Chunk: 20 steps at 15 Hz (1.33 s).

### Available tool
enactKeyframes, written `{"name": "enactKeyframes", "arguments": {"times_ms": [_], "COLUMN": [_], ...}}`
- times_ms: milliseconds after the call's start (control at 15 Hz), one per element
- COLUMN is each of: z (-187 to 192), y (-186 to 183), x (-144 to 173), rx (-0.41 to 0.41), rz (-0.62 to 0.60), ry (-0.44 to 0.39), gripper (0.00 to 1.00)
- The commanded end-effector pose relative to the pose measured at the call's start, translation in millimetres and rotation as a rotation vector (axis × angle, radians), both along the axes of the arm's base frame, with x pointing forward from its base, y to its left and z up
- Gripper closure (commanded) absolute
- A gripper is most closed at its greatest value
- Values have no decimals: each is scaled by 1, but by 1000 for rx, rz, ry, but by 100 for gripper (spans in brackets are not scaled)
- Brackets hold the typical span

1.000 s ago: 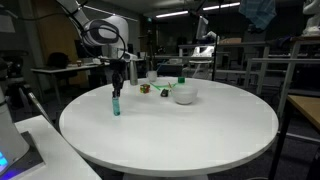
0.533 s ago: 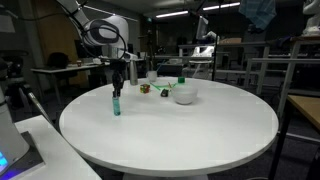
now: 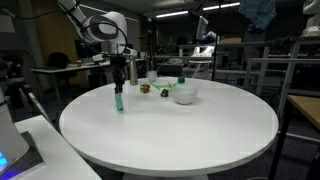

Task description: Move the bottle up on the table

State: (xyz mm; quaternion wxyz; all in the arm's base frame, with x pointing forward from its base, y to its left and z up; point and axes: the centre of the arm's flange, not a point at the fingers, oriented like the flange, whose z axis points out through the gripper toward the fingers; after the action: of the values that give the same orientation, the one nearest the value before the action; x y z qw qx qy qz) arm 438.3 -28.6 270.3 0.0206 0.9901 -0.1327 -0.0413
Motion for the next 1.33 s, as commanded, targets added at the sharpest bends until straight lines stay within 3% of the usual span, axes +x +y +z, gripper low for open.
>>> {"name": "enactKeyframes", "arguments": {"times_ms": [0, 600, 1267], "z": [20, 34, 13], "y": [6, 26, 46], "x": [11, 56, 124], "rx": [-42, -73, -86], "rz": [19, 72, 83], "ry": [-36, -79, -63], "gripper": [93, 93, 93]}}
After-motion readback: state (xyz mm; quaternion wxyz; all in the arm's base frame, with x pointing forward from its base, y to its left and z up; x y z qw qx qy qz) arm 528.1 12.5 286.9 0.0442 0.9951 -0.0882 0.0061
